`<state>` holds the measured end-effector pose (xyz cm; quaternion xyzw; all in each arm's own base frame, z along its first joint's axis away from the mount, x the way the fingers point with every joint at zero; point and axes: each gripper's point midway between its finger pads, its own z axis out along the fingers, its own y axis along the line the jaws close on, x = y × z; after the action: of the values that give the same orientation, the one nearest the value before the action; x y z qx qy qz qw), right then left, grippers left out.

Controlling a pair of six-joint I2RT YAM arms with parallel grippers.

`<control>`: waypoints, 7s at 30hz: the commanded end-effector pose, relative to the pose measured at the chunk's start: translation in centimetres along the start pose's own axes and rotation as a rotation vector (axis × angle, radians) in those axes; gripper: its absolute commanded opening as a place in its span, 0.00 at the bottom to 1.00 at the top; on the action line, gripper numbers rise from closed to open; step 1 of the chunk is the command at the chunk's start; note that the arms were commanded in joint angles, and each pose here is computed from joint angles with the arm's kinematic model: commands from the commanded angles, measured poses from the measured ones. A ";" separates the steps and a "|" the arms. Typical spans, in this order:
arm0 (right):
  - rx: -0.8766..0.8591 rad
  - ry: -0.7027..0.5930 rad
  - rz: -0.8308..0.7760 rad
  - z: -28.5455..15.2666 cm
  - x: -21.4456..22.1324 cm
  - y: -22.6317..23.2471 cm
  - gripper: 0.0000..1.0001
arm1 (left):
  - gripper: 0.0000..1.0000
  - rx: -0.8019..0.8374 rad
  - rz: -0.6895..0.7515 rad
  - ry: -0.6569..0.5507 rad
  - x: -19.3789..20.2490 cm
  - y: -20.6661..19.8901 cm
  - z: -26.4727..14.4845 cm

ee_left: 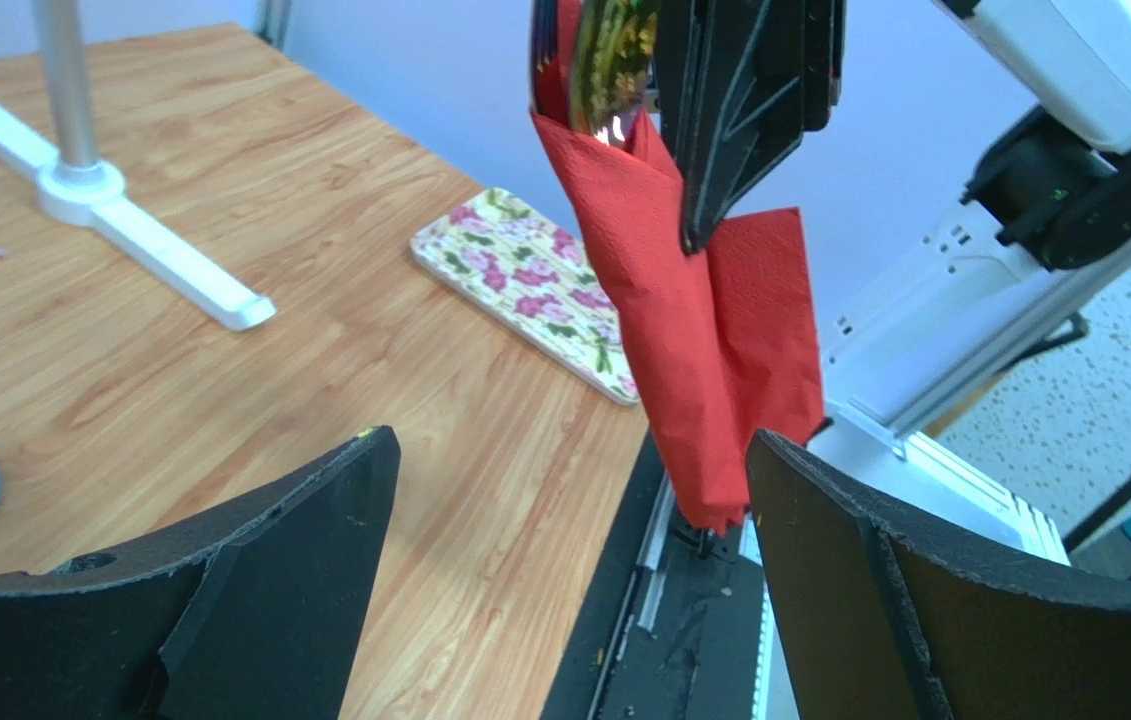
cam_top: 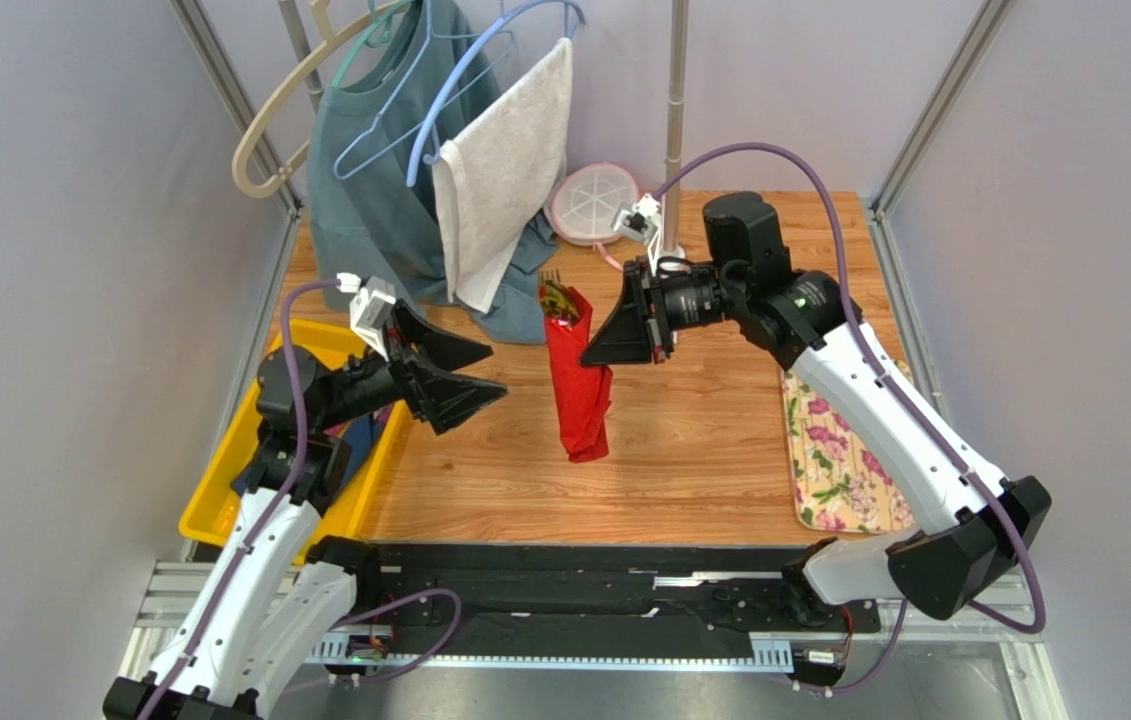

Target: Place the utensils on the paper napkin and roll it up

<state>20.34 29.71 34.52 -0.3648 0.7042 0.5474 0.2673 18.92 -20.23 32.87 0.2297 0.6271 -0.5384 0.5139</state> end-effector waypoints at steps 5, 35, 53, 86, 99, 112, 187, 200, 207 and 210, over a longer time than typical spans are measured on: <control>-0.068 -0.045 -0.173 0.2 -1.6 5.1 0.00 | 0.93 0.213 0.128 -0.053 -0.4 -4.6 0.9; -0.160 -0.023 -0.275 2.5 -0.9 9.2 0.00 | 0.77 0.321 0.041 -0.067 0.7 -6.8 3.5; -0.147 -0.028 -0.272 3.0 -1.0 8.8 0.00 | 0.47 0.361 0.037 -0.073 0.1 -8.1 3.4; 0.143 -0.088 -0.189 -0.3 -0.5 3.3 0.69 | 0.00 0.203 -0.056 -0.131 -3.3 -5.0 4.1; 0.195 -0.067 -0.116 -0.6 0.2 -0.7 0.00 | 0.00 0.234 -0.051 -0.141 -4.4 -6.2 3.8; 0.175 -0.067 -0.087 0.1 -0.6 -1.1 0.41 | 0.00 0.211 -0.052 -0.167 -6.4 -6.7 4.0; 0.116 -0.031 0.025 1.8 2.0 0.2 0.82 | 0.00 0.029 -0.210 -0.168 -5.9 -1.0 4.8; 0.172 -0.140 -0.079 2.0 -4.6 0.3 0.97 | 0.00 0.067 -0.186 -0.148 -5.5 -1.7 4.7; 0.117 -0.091 -0.104 3.4 -4.1 0.1 0.96 | 0.00 0.102 -0.177 -0.143 -5.6 -2.6 4.5; 0.110 -0.075 -0.119 3.7 -3.4 -0.3 0.94 | 0.00 0.122 -0.174 -0.142 -5.8 -3.1 4.4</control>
<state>22.88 33.67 35.06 -0.3379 0.7279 0.5001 0.3252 21.80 -24.00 36.59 0.1339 0.6178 -0.6191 0.4661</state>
